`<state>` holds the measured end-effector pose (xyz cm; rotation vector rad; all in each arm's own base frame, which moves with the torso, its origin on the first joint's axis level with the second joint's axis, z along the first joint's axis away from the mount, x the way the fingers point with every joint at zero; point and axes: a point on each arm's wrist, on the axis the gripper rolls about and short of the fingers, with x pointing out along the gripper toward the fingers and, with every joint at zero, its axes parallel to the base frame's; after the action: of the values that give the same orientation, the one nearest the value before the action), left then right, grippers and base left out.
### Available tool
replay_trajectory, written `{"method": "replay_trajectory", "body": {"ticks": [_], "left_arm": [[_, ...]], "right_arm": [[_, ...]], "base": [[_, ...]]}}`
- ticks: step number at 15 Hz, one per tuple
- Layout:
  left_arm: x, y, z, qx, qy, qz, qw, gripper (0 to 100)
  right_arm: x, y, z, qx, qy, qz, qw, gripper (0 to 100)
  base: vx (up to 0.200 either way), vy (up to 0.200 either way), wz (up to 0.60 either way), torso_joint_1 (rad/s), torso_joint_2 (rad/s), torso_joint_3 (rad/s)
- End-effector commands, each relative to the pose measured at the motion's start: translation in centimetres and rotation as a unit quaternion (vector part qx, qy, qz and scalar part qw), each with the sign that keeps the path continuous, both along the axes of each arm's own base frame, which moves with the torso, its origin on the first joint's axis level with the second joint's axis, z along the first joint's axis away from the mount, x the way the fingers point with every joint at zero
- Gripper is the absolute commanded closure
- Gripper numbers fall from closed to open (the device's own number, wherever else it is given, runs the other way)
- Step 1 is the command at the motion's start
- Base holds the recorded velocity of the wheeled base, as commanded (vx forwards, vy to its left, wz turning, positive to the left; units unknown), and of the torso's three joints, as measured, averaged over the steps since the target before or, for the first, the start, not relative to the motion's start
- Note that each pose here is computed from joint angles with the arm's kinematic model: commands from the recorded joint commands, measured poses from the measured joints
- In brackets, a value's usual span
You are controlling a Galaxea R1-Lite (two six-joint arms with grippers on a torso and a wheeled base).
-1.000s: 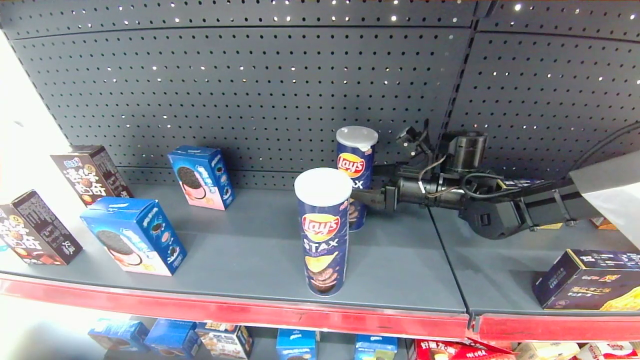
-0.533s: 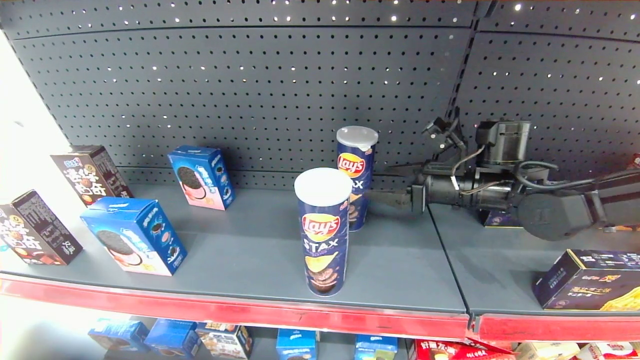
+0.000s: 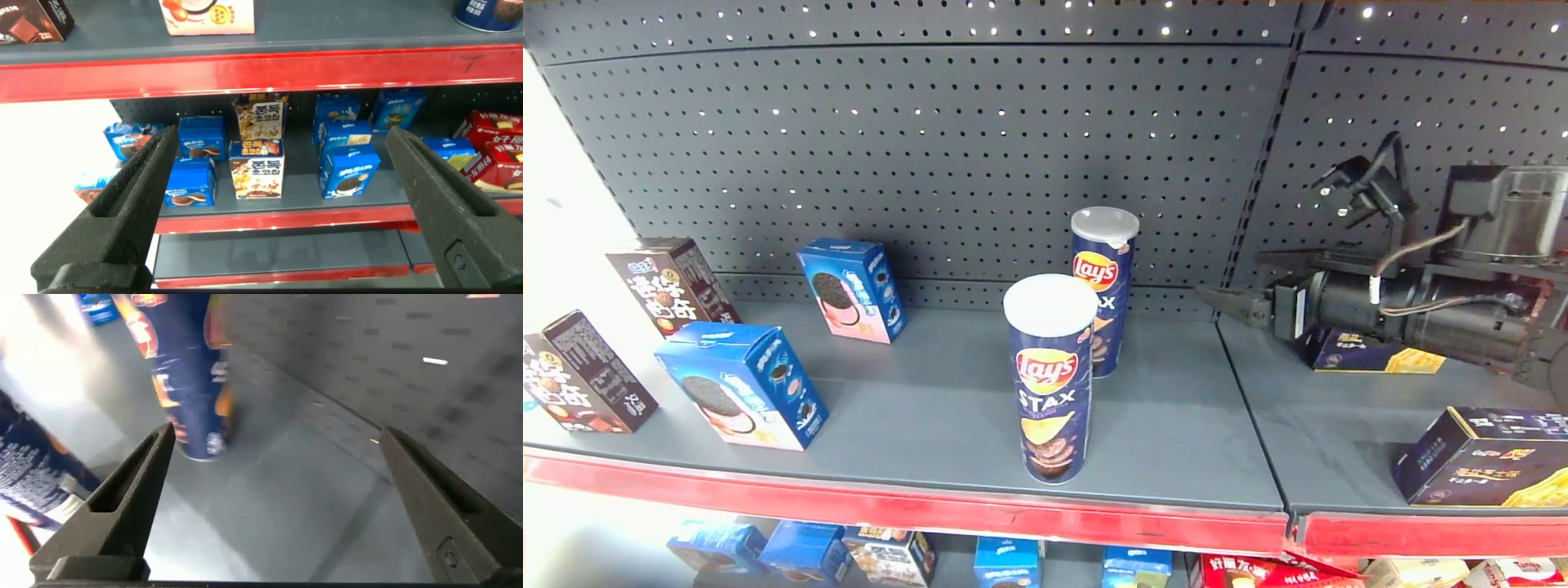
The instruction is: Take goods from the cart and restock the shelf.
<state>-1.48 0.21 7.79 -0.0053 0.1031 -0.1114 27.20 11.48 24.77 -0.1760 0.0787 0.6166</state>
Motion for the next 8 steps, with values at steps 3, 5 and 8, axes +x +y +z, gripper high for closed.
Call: {"method": "replay_trajectory", "body": {"ticks": [3, 5, 8], "left_arm": [[0.0, 0.0, 0.0, -0.001, 0.001, 0.0, 1.0, 0], [0.0, 0.0, 0.0, -0.001, 0.001, 0.0, 1.0, 0], [0.0, 0.0, 0.0, -0.001, 0.001, 0.0, 1.0, 0]], "right_arm": [[-6.7, -3.9, 2.4, 0.024, -0.046, -0.069, 0.996, 0], [-9.6, -5.5, 2.9, 0.04, -0.052, -0.119, 0.991, 0], [-14.7, -8.5, 4.2, 0.055, -0.086, -0.165, 0.981, 0]], "base": [[0.0, 0.0, 0.0, 0.0, 0.0, 0.0], [0.0, 0.0, 0.0, 0.0, 0.0, 0.0], [0.0, 0.0, 0.0, 0.0, 0.0, 0.0]]}}
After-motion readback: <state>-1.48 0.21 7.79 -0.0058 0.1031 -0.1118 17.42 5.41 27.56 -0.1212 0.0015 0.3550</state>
